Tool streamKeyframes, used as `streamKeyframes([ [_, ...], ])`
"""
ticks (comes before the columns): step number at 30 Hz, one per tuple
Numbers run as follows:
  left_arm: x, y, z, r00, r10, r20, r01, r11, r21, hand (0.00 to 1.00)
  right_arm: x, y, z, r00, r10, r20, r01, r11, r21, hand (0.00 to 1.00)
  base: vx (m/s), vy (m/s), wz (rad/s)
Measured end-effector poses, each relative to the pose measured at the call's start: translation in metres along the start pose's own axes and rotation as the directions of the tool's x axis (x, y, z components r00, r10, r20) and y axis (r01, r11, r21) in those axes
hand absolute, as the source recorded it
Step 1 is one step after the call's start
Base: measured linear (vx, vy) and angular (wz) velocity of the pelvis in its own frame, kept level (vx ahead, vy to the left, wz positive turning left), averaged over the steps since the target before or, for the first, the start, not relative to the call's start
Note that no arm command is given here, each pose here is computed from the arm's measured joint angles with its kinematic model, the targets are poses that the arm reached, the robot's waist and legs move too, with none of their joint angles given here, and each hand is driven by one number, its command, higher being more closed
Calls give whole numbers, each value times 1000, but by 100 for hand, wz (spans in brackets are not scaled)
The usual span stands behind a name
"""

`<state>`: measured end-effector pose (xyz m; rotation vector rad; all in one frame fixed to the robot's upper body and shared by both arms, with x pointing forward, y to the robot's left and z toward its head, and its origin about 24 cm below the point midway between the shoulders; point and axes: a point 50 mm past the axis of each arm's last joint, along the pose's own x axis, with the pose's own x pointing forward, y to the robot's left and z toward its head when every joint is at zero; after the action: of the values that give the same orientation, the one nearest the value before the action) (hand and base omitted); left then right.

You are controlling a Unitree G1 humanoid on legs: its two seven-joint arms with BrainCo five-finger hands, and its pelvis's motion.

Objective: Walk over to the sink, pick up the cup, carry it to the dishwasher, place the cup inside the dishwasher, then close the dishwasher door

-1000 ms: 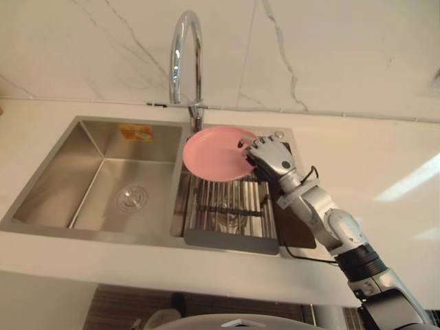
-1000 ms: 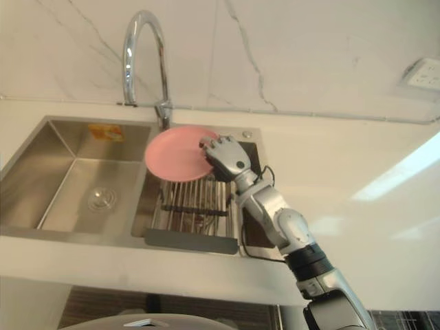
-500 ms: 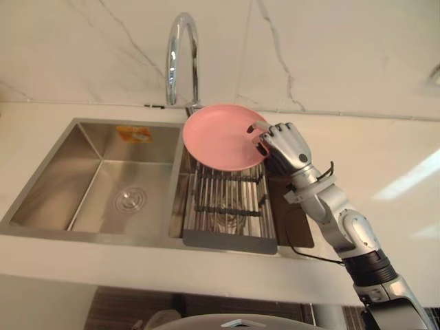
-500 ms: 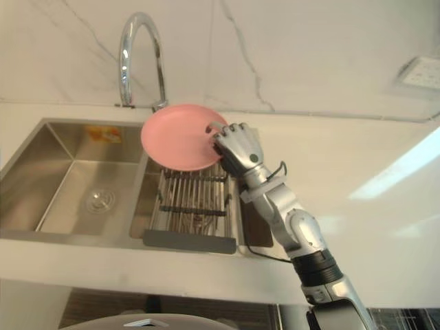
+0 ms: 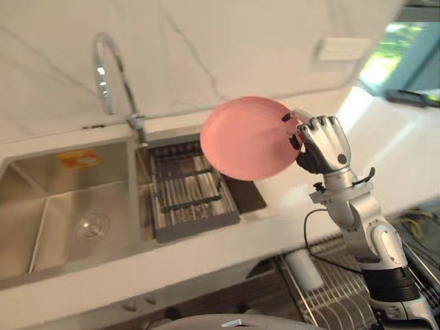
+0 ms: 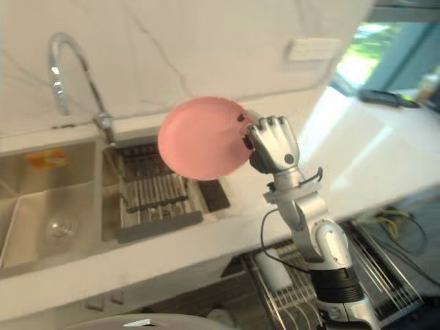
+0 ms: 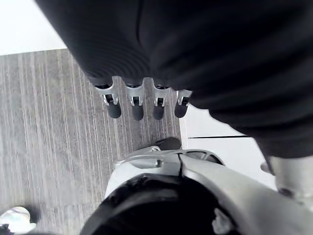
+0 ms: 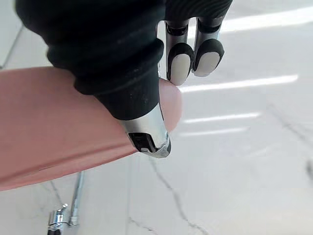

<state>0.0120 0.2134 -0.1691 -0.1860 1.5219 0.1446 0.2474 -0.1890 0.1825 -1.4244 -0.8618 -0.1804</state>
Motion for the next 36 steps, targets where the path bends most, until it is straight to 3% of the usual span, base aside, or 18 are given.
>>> streamKeyframes([
  [7, -4, 16, 8, 999, 34, 13, -32, 995, -98, 0, 4, -16, 11, 991, -110, 75, 111, 994, -4, 100, -107, -47, -88],
  [10, 1, -7, 4, 999, -39, -1, 39, 983, -182, 0, 19, -18, 5, 984, -163, 78, 164, 986, -9, 100, -172, -132, -140],
  [13, -3, 11, 16, 999, 6, 39, 5, 963, -268, 0, 25, -7, -3, 990, -130, 50, 130, 991, -5, 100, -108, -215, -126],
  [16, -1, -1, 22, 998, -26, 65, 45, 949, -311, 0, 25, -16, -16, 993, -112, 45, 114, 993, -37, 100, -214, -233, -54],
  [20, 2, -13, -3, 997, -68, 19, 70, 930, -362, 0, 21, -16, -22, 996, -85, 26, 86, 996, -30, 100, -184, -9, -50],
  [22, 1, -12, -23, 997, -70, -37, 49, 914, -403, 0, 24, 6, -15, 999, -28, 32, 27, 999, 31, 100, -110, 47, -152],
  [27, 0, -3, -22, 998, -43, -44, 22, 920, -391, 0, 30, 17, -19, 1000, -1, -3, 1, 999, 48, 100, 0, 50, -42],
  [36, 1, -8, 3, 996, -83, 14, 84, 944, -320, 0, 34, 17, -27, 997, 49, -66, -47, 999, 25, 100, 46, 27, -5],
])
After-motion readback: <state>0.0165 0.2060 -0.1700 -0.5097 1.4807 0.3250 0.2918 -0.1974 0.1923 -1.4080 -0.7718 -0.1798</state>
